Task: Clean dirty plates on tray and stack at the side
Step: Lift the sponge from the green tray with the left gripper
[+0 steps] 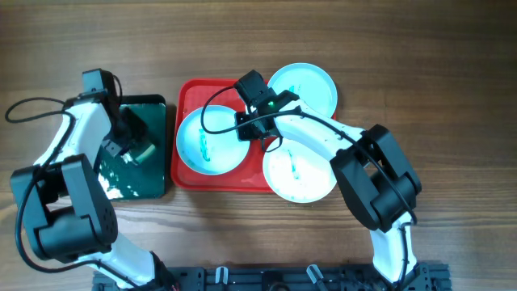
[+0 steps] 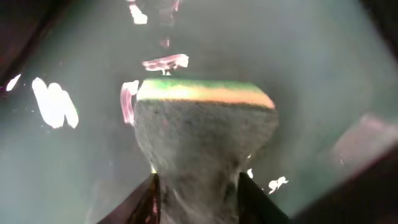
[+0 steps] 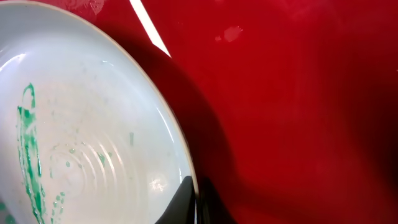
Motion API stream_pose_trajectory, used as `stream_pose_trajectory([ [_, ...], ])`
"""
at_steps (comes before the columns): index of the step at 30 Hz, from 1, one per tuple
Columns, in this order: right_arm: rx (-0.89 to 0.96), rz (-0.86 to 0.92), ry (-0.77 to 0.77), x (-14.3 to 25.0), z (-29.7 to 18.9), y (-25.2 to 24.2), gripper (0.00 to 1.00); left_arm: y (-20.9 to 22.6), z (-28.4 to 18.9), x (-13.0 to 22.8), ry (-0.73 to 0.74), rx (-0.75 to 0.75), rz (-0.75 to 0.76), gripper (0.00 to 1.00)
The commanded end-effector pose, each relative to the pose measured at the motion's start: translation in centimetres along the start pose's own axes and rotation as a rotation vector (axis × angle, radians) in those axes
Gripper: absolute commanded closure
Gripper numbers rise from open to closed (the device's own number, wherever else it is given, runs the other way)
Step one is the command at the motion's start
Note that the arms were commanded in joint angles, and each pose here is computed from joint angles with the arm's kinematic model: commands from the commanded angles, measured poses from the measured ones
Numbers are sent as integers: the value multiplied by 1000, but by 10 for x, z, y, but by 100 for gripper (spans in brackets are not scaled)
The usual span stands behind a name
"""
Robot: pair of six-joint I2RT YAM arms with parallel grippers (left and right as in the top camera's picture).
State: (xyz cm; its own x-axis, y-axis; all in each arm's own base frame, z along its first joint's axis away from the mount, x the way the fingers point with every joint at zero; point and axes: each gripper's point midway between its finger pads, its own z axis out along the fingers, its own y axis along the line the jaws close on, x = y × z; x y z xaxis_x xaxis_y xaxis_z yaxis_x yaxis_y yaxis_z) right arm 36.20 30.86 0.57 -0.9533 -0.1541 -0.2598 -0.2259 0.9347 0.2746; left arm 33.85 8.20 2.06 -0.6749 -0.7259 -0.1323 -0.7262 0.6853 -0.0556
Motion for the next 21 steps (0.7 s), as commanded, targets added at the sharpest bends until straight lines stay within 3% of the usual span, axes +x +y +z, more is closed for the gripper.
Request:
stream_pose_trajectory([
  [1, 9, -16, 21, 5, 11, 0, 96, -13, -18, -16, -39, 47, 64, 56],
  [3, 9, -16, 21, 5, 11, 0, 95, -12, -18, -15, -33, 43, 69, 54],
  [12, 8, -17, 19, 5, 11, 1, 95, -13, -5, -1, -6, -29, -14, 66],
  [21, 8, -17, 19, 5, 11, 1, 95, -3, -3, 0, -7, -83, -45, 69],
])
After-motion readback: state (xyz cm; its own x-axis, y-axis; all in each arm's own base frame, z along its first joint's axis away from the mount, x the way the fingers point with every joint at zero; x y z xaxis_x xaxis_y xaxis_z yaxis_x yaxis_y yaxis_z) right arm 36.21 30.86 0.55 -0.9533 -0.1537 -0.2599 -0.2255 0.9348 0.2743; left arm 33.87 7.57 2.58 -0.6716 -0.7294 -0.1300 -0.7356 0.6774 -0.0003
